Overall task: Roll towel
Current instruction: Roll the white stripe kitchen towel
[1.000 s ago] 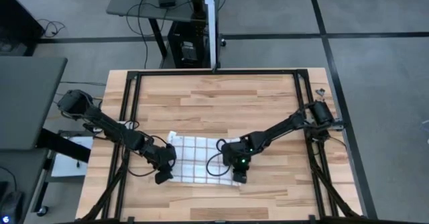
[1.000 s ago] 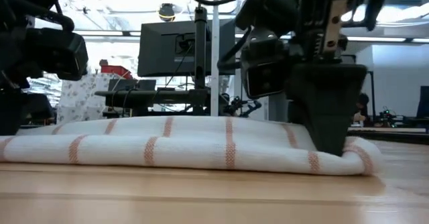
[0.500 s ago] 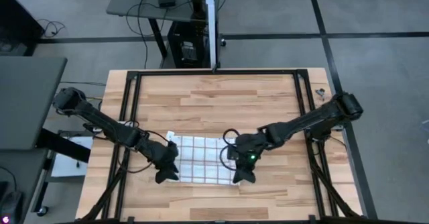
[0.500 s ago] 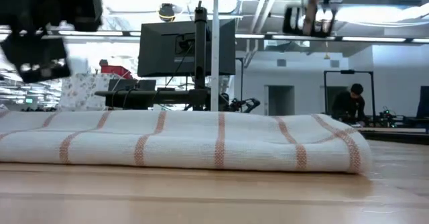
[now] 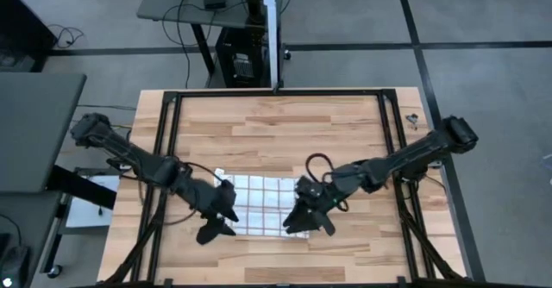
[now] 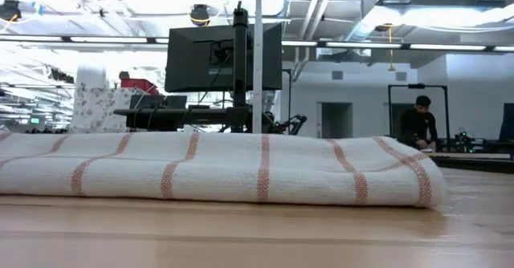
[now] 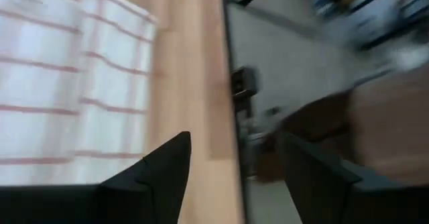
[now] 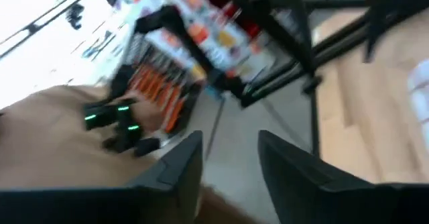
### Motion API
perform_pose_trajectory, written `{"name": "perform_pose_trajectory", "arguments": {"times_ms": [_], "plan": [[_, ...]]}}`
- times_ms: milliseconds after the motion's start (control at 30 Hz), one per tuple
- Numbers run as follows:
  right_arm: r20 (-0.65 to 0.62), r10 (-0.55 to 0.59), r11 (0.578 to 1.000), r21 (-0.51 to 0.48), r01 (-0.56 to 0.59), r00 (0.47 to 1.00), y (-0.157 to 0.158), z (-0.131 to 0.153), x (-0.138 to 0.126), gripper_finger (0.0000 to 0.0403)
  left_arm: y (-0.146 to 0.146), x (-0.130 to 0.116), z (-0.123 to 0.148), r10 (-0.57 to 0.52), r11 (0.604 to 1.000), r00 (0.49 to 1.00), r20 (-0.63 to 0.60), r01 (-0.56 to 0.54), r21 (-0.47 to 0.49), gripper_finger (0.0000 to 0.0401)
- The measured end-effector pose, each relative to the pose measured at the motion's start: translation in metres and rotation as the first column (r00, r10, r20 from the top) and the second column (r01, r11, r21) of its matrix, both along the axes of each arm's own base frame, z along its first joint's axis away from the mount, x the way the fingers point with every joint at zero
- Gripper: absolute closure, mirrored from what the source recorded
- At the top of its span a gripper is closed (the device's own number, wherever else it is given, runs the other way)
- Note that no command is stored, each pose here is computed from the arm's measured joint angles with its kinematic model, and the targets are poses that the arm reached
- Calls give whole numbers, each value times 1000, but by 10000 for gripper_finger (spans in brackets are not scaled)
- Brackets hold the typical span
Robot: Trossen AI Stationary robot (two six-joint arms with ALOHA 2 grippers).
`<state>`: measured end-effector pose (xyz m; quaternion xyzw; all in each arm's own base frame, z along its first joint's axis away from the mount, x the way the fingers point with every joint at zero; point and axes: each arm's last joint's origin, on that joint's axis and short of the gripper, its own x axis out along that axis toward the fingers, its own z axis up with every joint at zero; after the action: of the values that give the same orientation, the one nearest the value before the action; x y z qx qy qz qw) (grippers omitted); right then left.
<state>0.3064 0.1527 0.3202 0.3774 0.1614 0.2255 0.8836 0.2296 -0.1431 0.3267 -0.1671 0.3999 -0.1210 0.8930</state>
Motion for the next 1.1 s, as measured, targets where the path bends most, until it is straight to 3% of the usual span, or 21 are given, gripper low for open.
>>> {"name": "perform_pose_trajectory", "arguments": {"times_ms": [100, 167, 267, 400, 567, 700, 900, 967, 1100], "plan": [[-33, -59, 991, -123, 54, 998, 21, -2, -17, 215, -19, -2, 13, 3, 983, 999, -49, 6, 184, 201], [-57, -100, 972, -219, 85, 993, 35, 0, -27, 206, -32, -1, 11, 2, 970, 996, -84, 18, 242, 201], [-85, -173, 919, -373, 130, 981, 48, 5, -38, 199, -48, 1, 4, 22, 974, 992, -127, 7, 225, 197], [-109, -237, 801, -585, 130, 965, 59, 4, -46, 198, -61, 1, -9, 47, 972, 981, -187, -2, 234, 175], [-179, -265, 667, -744, 46, 948, 69, -28, -41, 197, -82, -2, -30, 125, 974, 956, -267, -67, 216, 158], [-215, -302, 588, -809, 4, 929, 82, -67, -25, 197, -103, -3, -64, 139, 947, 933, -333, -26, 321, 160], [-213, -372, 486, -874, -5, 903, 94, -119, -8, 197, -126, 5, -122, 144, 843, 930, -337, 63, 534, 161], [-223, -384, 472, -882, -18, 896, 96, -130, -5, 197, -130, 8, -139, 158, 821, 920, -358, 79, 566, 161], [-247, -426, 498, -867, -2, 871, 98, -146, -2, 197, -133, 13, -170, 235, 773, 901, -364, 54, 632, 161]]}}
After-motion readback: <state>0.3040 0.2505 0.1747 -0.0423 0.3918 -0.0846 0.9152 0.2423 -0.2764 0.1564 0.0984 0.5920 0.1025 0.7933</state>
